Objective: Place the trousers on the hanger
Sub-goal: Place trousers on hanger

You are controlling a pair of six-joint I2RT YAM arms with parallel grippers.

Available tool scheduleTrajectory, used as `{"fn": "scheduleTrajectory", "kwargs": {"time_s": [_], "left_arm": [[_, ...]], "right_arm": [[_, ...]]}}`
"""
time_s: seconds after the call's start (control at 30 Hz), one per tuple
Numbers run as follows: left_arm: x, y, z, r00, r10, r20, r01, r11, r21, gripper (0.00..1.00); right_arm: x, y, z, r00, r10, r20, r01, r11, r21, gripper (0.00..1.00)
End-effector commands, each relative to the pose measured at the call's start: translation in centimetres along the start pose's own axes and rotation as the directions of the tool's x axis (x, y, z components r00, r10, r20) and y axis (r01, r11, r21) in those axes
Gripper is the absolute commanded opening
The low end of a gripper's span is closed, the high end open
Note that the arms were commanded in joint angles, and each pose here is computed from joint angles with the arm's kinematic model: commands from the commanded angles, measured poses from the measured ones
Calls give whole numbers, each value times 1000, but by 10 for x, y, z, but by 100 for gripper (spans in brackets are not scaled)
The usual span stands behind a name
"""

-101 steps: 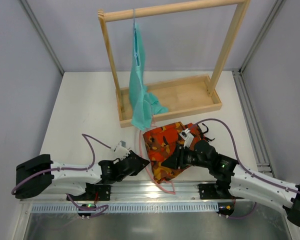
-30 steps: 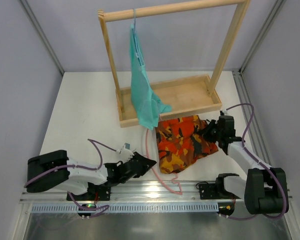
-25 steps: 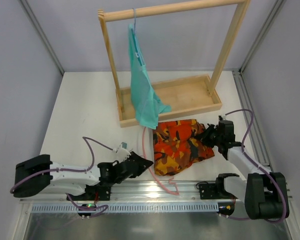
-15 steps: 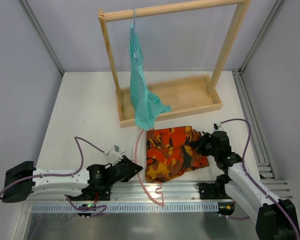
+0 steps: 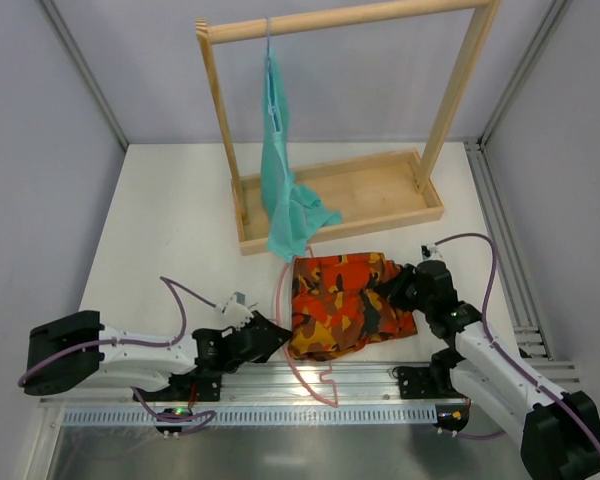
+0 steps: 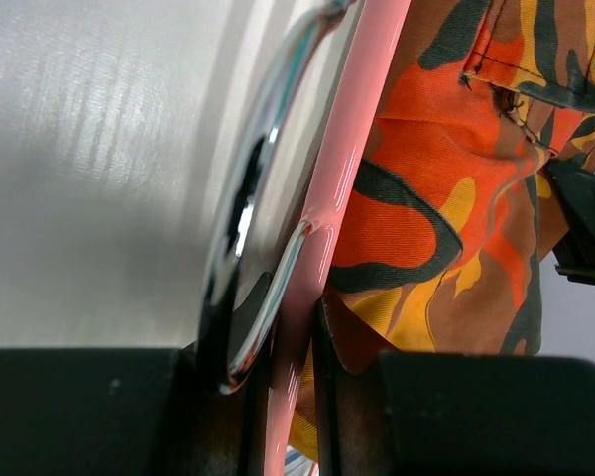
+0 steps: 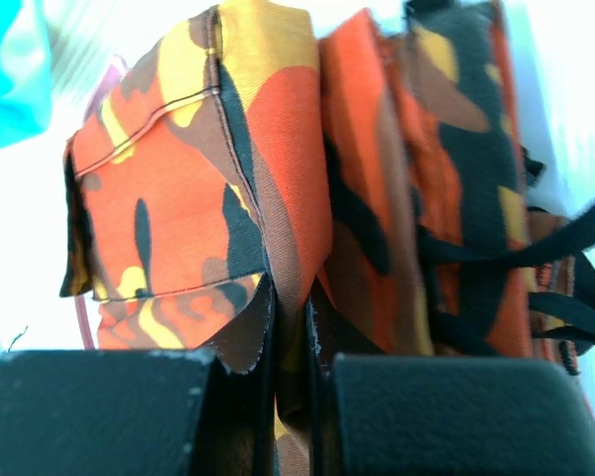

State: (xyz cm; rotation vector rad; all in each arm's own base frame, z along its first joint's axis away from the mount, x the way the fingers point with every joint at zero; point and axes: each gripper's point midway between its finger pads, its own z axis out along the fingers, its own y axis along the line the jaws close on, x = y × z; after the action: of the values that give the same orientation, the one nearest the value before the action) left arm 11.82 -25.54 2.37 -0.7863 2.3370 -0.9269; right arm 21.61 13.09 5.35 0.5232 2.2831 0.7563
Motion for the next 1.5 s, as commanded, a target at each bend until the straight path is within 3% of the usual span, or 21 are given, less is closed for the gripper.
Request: {"fn": "scheduleTrajectory", "kwargs": {"time_s": [0.0,0.3,0.43,0.57,0.67,0.87,1.0,1.17,1.27,1.33,1.47], "left_arm": [[-5,21,3,998,56,16,-55,997,-62,0],[-53,24,-19,978,74,195,-62,996,-66,0],[-62,29,-23,974,30,226,-17,998,-59,0],[-65,40,-22,972,33,234,-12,996,-92,0],[-66,42,-20,968,65,244,-39,993,-107,0],[-56,31,-6,962,120,246,-93,988,-120,0],[-49,24,3,956,153,249,-115,980,-160,0],[-56,30,6,945,94,312,-42,984,-171,0],[-64,36,4,934,103,342,-38,981,-192,0],[-67,36,2,927,124,353,-54,978,-201,0],[-73,42,0,912,162,376,-75,969,-236,0]], "right_arm": [[-28,43,-9,994,-88,59,93,991,-101,4],[-53,66,-23,979,-181,94,190,976,-101,4],[-78,63,-29,963,-228,143,229,973,7,4],[-98,8,-20,964,-195,180,154,963,219,4],[-89,-40,-6,985,-68,157,22,960,277,4],[-42,-50,13,995,56,81,-68,987,145,4],[-35,-52,7,990,75,119,-89,989,116,4],[-41,-49,-6,981,81,178,-100,990,102,4],[-47,-52,-17,975,70,211,-102,985,143,10],[-60,-44,-28,969,39,242,-77,986,148,20],[-71,-27,-46,975,-9,222,-26,987,157,32]]}}
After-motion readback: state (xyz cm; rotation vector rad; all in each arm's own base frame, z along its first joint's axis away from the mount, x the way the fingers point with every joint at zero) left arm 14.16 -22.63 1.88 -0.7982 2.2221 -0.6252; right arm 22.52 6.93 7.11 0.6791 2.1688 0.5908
